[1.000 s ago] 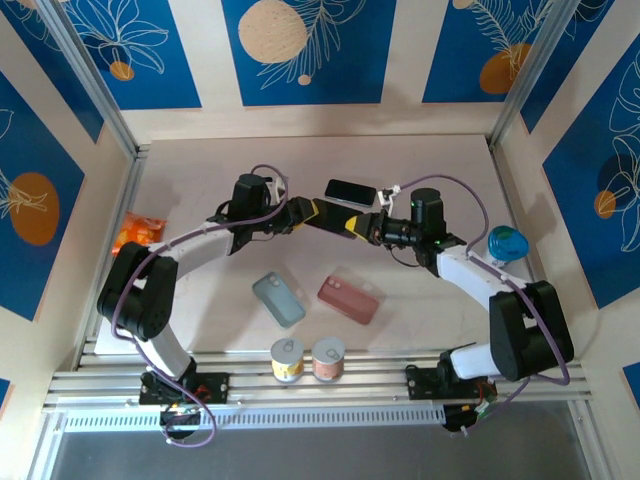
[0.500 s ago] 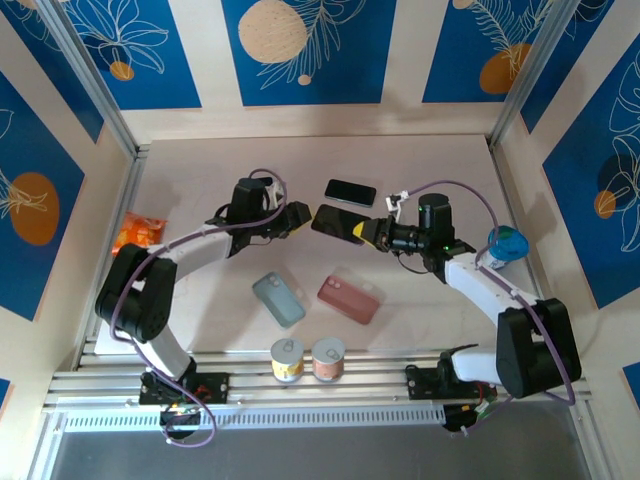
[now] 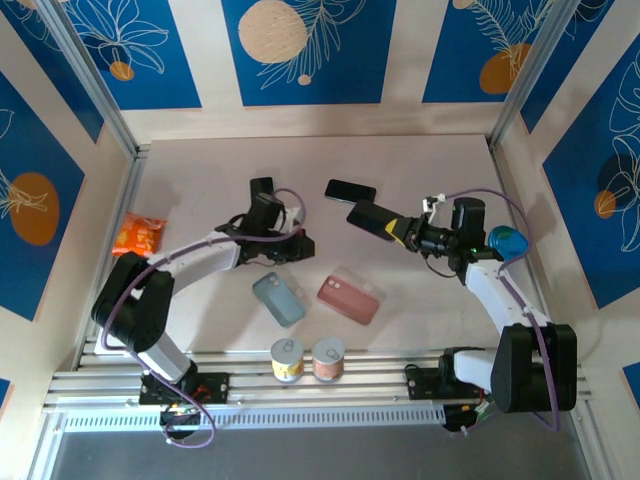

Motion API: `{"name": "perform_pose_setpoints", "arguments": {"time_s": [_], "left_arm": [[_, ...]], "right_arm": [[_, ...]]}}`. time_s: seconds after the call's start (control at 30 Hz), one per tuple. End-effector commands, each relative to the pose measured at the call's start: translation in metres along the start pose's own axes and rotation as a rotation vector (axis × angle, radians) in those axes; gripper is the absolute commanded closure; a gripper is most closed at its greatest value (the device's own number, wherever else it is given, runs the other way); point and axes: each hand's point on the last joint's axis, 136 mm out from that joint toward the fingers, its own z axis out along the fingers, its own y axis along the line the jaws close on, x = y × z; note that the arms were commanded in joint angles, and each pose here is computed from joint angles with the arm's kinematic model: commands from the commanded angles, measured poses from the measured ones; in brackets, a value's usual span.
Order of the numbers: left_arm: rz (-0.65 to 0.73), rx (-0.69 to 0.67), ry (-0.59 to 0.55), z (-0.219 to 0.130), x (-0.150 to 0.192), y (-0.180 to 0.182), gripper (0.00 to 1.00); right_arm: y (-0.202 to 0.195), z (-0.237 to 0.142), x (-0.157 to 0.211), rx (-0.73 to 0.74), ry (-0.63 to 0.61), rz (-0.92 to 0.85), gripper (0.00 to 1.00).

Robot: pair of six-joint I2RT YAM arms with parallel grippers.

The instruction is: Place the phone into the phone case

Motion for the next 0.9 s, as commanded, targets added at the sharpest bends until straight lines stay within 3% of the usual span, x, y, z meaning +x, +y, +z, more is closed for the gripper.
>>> {"name": "perform_pose_setpoints", "arguments": {"time_s": [0.0,0.3,0.63,0.87], "left_arm": [[0.046,0.025,0.139,0.015,0.034,-0.014,1.00],[0.041,0.049,0.288,0.065,0.066,-0.028,1.00],[-0.048,-0.039,0.289,0.100,0.062,0.006,1.00],[-0.085,-0.112,0.248,0.106,0.046,0.026,1.00]], "right_arm": [[0.010,-0.011,0.004,-0.043,0.014,-0.038,1.00],[0.003,-0.026,-0.005,-0.036,-0.027,-0.010,1.00],[-0.001,-0.040,-0.011,-0.039,-0.050,0.015,1.00],[0.003,-0.043,-0.012,-0.051,-0.050,0.014,1.00]]}}
